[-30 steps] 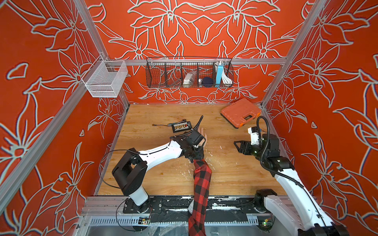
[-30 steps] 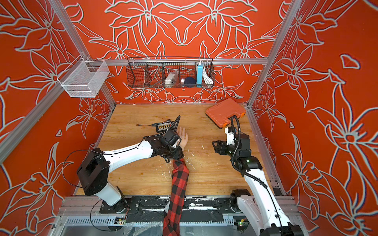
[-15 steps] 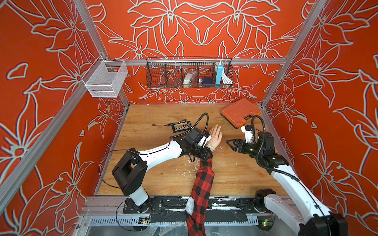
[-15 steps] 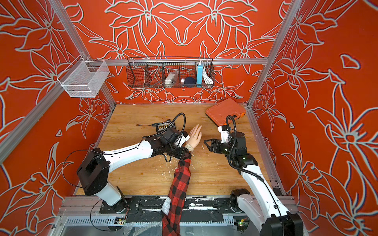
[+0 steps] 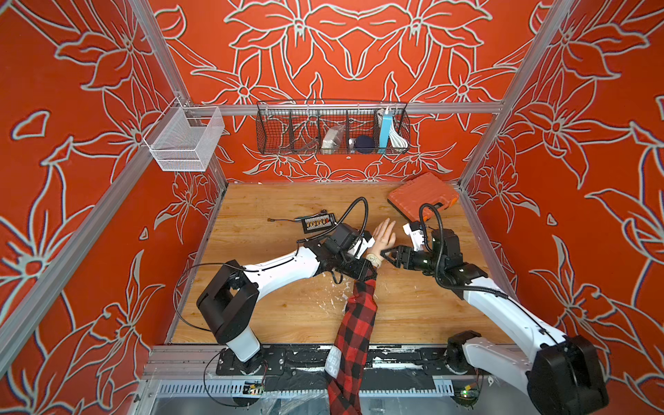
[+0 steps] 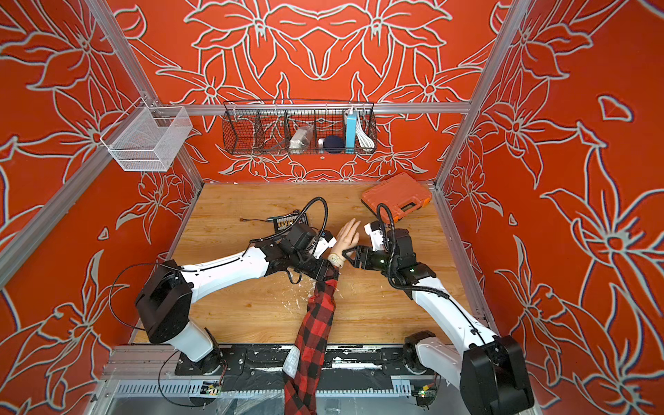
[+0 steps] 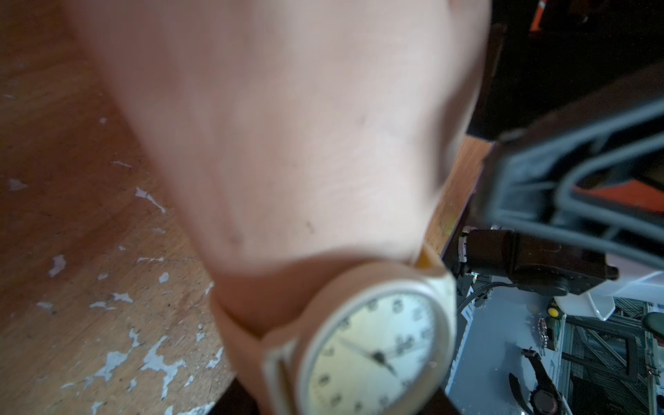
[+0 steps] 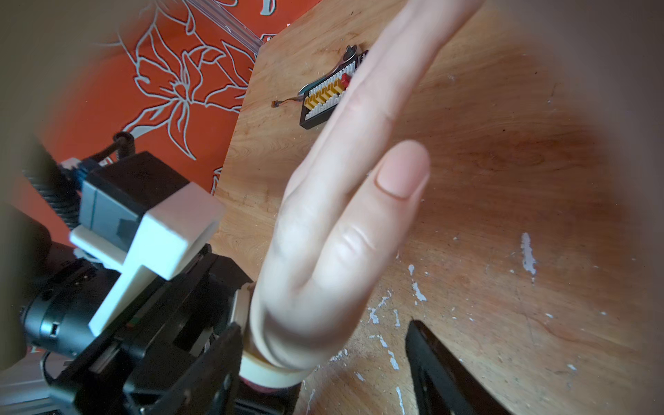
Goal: Take off the watch
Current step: Adjust the hand at the center of the board.
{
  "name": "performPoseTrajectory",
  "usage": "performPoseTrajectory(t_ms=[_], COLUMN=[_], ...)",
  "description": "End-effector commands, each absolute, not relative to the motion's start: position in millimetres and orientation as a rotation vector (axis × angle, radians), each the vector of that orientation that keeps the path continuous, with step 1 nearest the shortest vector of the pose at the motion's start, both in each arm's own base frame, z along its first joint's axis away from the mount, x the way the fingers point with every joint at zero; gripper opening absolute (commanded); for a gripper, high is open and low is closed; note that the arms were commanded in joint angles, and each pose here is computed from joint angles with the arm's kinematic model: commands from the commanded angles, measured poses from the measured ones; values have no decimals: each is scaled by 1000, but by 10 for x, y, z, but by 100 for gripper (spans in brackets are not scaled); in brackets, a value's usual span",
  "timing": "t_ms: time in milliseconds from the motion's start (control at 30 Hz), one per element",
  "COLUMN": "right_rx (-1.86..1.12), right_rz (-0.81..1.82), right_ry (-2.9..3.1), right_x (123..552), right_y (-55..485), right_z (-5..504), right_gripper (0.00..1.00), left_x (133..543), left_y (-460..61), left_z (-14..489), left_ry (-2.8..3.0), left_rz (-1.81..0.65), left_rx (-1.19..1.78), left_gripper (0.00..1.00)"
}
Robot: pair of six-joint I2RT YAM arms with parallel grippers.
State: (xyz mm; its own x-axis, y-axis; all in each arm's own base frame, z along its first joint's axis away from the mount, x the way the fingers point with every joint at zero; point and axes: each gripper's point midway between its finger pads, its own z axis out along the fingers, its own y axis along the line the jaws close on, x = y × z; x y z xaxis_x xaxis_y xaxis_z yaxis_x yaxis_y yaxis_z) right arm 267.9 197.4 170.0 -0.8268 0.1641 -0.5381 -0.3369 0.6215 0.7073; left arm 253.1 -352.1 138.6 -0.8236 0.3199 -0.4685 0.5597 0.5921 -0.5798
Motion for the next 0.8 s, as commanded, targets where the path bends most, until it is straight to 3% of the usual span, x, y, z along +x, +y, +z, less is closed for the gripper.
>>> performPoseTrajectory(t_ms=[0, 133, 400, 767], right_rx=[-106, -75, 68, 196], right_rz=[1148, 1117, 866, 942], right_ry=[2217, 2240, 2297, 2416], right_x=[2817, 2855, 2832, 2916], right_y=[2024, 2001, 1636, 1755], right_z=[1900, 1888, 1784, 1581], right_gripper=[73, 72, 72, 75], left_x=[2572, 2562, 2805, 2747], left_y=[-3642, -3670, -3594, -3673], left_z=[1634, 1620, 1625, 1444], left_ry=[2380, 2380, 2333, 2386], left_rz=[-1162, -1227, -1679, -1790], left_rx=[771, 758, 453, 488], left_gripper=[24, 21, 21, 19])
